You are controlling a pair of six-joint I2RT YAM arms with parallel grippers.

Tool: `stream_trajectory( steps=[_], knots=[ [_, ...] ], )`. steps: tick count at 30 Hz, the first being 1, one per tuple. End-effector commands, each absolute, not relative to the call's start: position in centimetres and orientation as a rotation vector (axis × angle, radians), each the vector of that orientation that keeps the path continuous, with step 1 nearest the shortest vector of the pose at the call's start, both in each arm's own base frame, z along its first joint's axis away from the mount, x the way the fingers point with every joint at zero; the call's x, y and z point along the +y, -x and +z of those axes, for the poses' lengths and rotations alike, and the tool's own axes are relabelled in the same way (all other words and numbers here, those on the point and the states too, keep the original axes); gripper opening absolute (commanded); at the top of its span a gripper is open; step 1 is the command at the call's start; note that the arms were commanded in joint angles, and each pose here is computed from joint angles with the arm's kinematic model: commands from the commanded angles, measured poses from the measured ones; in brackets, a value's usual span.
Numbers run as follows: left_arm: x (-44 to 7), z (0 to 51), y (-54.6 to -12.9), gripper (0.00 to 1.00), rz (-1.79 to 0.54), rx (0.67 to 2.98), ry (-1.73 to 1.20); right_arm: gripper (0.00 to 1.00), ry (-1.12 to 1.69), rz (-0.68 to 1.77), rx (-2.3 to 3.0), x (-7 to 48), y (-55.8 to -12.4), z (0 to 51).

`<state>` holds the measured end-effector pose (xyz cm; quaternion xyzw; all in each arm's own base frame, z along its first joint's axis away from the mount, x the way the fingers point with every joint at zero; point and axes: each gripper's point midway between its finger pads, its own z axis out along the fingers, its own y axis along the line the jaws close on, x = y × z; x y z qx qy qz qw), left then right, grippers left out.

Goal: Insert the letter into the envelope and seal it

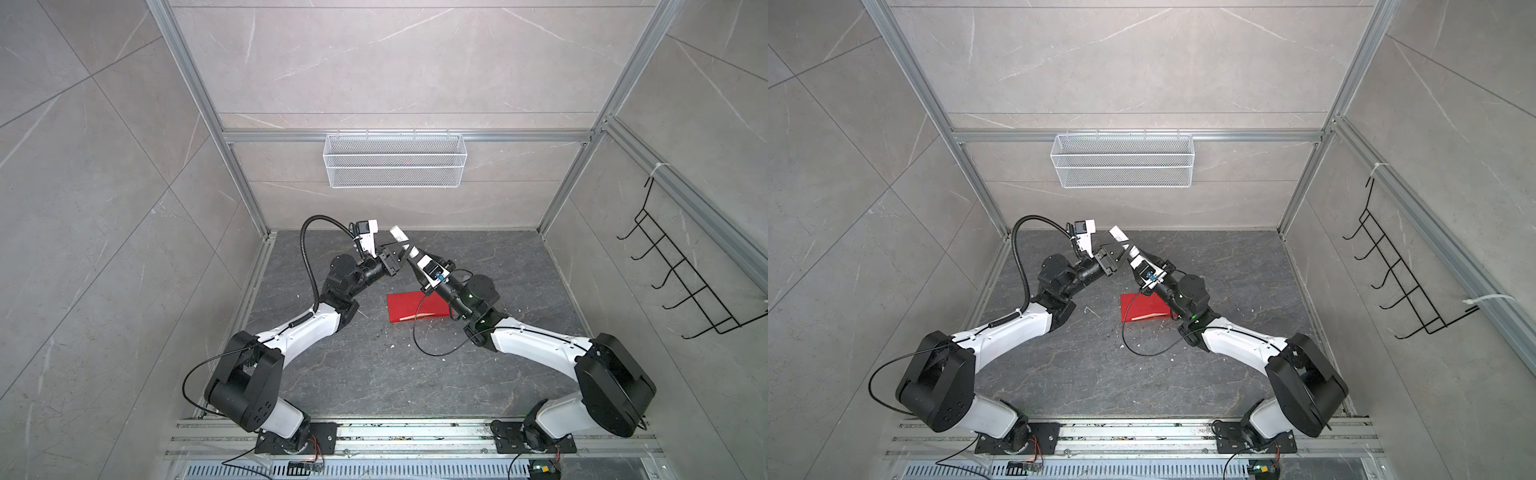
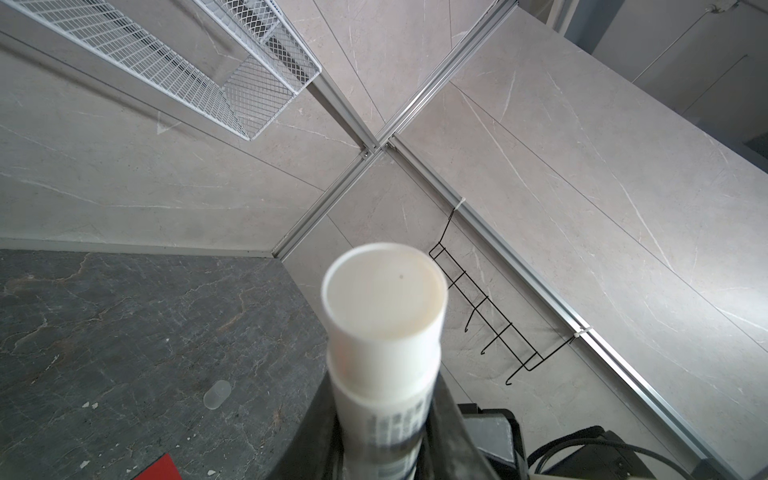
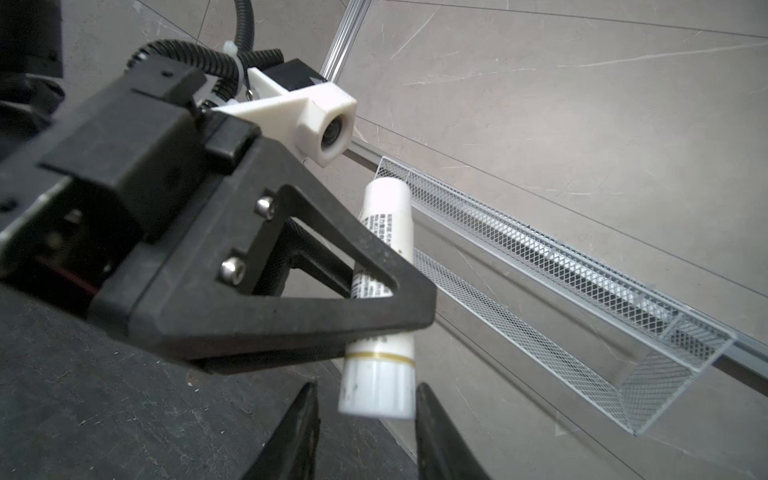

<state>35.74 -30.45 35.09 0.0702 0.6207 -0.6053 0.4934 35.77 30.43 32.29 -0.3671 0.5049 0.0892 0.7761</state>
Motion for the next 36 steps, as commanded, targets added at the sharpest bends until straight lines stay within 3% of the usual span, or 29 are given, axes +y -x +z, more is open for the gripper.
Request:
stream_trajectory(
  steps=[1, 16, 20, 24, 27, 36],
  knots=[
    [-30.2, 37.7, -35.0, 0.00, -1.495, 1.417, -0.192, 0.37, 0.717, 0.198, 1.049, 30.3, -36.1, 34.4],
    [-30.2, 37.7, -35.1, 0.00, -1.518, 1.414, -0.181, 0.31, 0.705, 0.211, 1.059, 30.6, -36.4, 34.9],
    [-30.3, 37.6, -35.0, 0.00, -1.513, 1.418, -0.186, 0.22, 0.701, 0.215, 1.057, 30.6, -36.3, 35.1],
    [-30.4, 37.1, -35.0, 0.00, -1.494, 1.437, -0.199, 0.04, 0.676, 0.265, 1.068, 30.5, -36.1, 35.7],
    [-30.4, 37.0, -35.0, 0.00, -1.471, 1.439, -0.222, 0.00, 0.648, 0.437, 1.109, 30.6, -35.8, 36.4],
    [-30.5, 37.5, -33.7, 0.00, -1.412, 1.397, -0.346, 0.00, 0.538, 1.382, 1.269, 29.8, -37.2, 39.0]
  ],
)
